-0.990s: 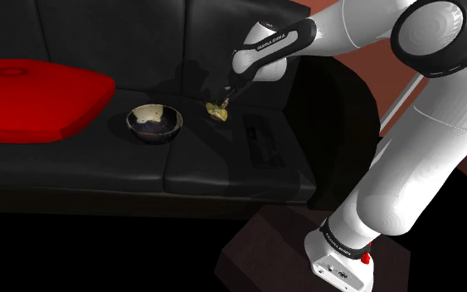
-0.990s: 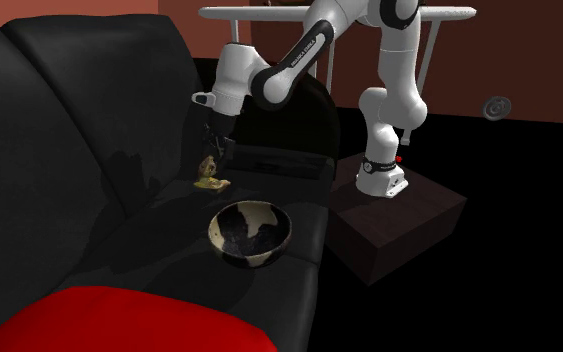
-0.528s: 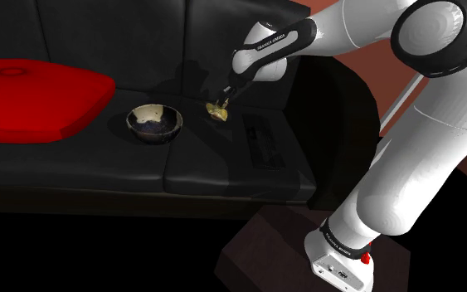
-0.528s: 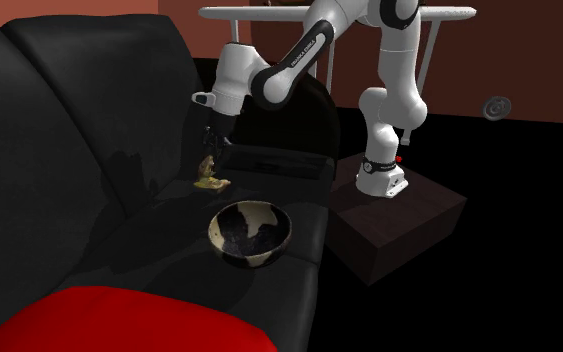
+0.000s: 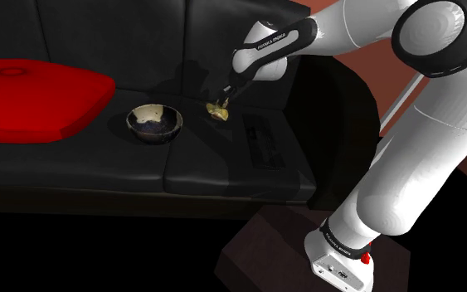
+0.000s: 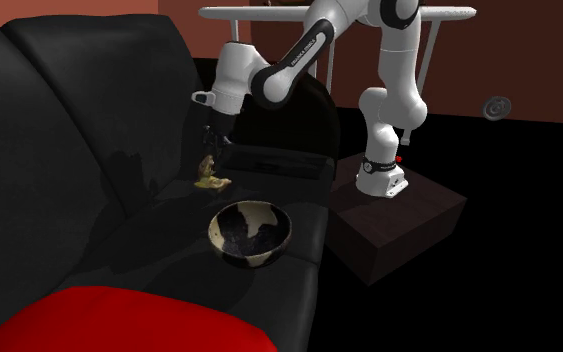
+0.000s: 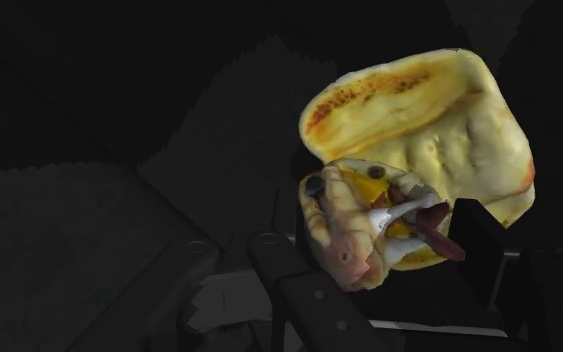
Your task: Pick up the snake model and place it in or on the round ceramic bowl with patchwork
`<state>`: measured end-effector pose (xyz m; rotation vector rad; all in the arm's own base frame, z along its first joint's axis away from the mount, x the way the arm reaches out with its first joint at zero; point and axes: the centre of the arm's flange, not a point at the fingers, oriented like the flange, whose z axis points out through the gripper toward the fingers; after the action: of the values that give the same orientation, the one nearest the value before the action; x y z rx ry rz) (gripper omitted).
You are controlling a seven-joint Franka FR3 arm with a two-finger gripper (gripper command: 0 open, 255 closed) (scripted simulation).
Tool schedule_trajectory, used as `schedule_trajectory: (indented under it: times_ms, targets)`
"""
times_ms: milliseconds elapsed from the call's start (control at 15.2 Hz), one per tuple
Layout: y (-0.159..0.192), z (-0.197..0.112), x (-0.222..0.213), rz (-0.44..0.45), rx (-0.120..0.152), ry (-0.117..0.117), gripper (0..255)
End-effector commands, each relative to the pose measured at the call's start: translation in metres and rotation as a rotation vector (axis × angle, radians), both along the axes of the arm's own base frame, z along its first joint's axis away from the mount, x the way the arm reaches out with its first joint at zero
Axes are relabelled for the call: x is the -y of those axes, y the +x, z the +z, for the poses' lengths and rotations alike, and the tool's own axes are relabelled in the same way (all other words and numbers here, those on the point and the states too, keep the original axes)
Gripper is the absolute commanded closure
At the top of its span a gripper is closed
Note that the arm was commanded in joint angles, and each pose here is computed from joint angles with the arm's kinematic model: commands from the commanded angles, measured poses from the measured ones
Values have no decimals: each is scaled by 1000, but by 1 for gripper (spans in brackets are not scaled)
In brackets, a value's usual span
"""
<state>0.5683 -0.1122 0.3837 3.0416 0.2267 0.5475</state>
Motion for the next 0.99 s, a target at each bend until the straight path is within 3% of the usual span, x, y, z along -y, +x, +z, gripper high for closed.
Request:
schedule_trajectory:
  times_ms: [0,924]
  targets:
    - [0,8,0,0,0,0,255]
    - [0,82,0,0,0,0,255]
